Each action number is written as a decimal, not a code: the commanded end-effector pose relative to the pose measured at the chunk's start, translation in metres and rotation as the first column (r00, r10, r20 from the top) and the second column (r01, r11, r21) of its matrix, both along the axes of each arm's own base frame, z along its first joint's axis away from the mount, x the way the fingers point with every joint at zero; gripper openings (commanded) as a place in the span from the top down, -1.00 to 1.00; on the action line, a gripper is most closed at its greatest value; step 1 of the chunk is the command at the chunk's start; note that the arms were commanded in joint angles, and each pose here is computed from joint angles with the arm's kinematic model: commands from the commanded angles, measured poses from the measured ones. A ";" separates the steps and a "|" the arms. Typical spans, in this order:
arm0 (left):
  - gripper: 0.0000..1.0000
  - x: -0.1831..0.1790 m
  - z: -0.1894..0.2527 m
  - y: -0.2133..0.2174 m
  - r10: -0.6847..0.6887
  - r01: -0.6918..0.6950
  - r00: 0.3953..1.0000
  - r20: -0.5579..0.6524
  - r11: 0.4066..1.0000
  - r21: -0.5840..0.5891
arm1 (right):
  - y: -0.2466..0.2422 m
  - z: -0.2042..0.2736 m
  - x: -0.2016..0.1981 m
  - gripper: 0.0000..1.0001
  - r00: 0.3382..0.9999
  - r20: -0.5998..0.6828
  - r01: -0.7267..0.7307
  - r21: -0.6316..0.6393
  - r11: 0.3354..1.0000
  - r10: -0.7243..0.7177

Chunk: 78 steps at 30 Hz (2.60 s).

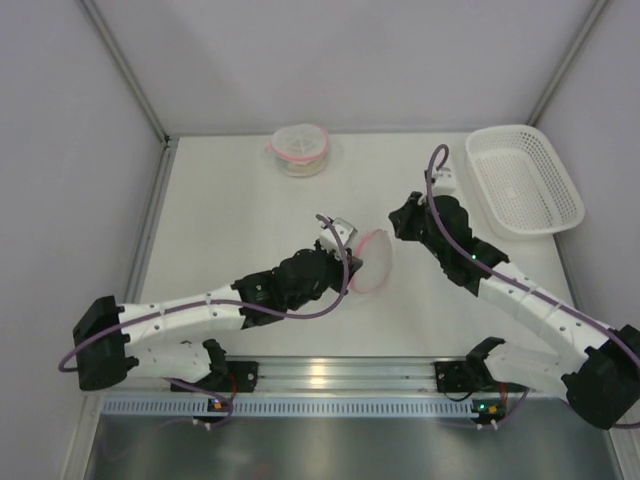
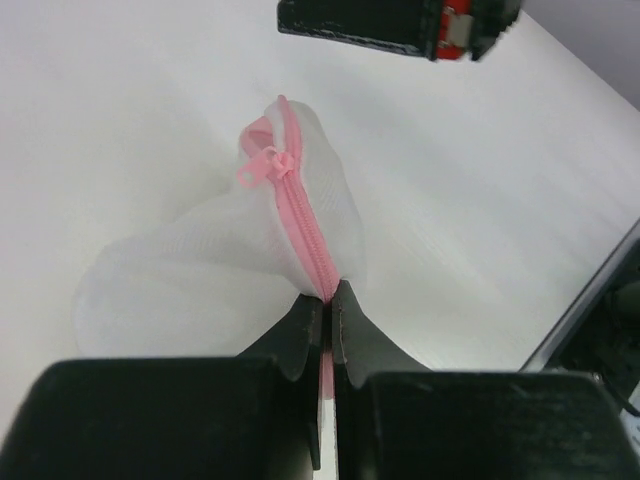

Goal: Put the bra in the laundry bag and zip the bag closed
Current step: Zip the zipper on the laundry bag.

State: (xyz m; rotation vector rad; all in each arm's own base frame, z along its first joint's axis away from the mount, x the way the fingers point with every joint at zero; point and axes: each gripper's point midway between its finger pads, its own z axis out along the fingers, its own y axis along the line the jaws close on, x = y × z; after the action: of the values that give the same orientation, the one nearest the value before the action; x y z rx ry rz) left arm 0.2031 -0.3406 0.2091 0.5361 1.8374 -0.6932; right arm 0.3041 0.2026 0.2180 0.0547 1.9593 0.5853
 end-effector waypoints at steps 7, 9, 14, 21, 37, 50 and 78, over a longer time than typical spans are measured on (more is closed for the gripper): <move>1.00 -0.023 0.005 0.013 -0.125 0.125 0.991 0.046 0.992 0.000 | 0.011 0.035 0.022 1.00 0.995 0.092 -0.029 0.034 0.999 0.026; 1.00 -0.025 0.001 0.015 -0.143 0.142 0.988 0.054 0.990 0.020 | 0.026 0.048 0.017 1.00 0.988 0.118 -0.112 0.074 0.991 0.103; 1.00 -0.042 -0.029 0.009 -0.282 0.276 0.959 0.026 0.953 0.128 | 0.063 0.056 -0.018 0.90 0.918 0.118 -0.390 0.113 0.914 0.378; 1.00 -0.058 -0.064 0.006 -0.336 0.342 0.940 -0.060 0.924 0.172 | 0.070 0.010 -0.073 0.25 0.816 0.016 -0.573 0.158 0.804 0.578; 1.00 -0.076 -0.097 0.007 -0.368 0.392 0.918 -0.148 0.899 0.197 | 0.043 -0.051 -0.121 0.04 0.790 -0.231 -0.547 0.153 0.823 0.568; 1.00 -0.061 -0.082 0.003 -0.309 0.324 0.945 -0.102 0.927 0.190 | 0.055 -0.056 -0.141 0.26 0.706 -0.255 -0.643 0.162 0.749 0.661; 1.00 -0.046 -0.063 -0.004 -0.214 0.226 0.972 -0.097 0.965 0.134 | 0.047 -0.015 -0.107 1.00 0.914 -0.193 -0.357 0.042 0.933 0.358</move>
State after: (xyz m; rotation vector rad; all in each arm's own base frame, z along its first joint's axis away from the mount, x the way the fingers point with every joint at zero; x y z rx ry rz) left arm 0.1505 -0.3380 0.1281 0.8800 1.9668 -0.7242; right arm 0.1851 0.2518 0.1757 -0.3191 2.2600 0.8801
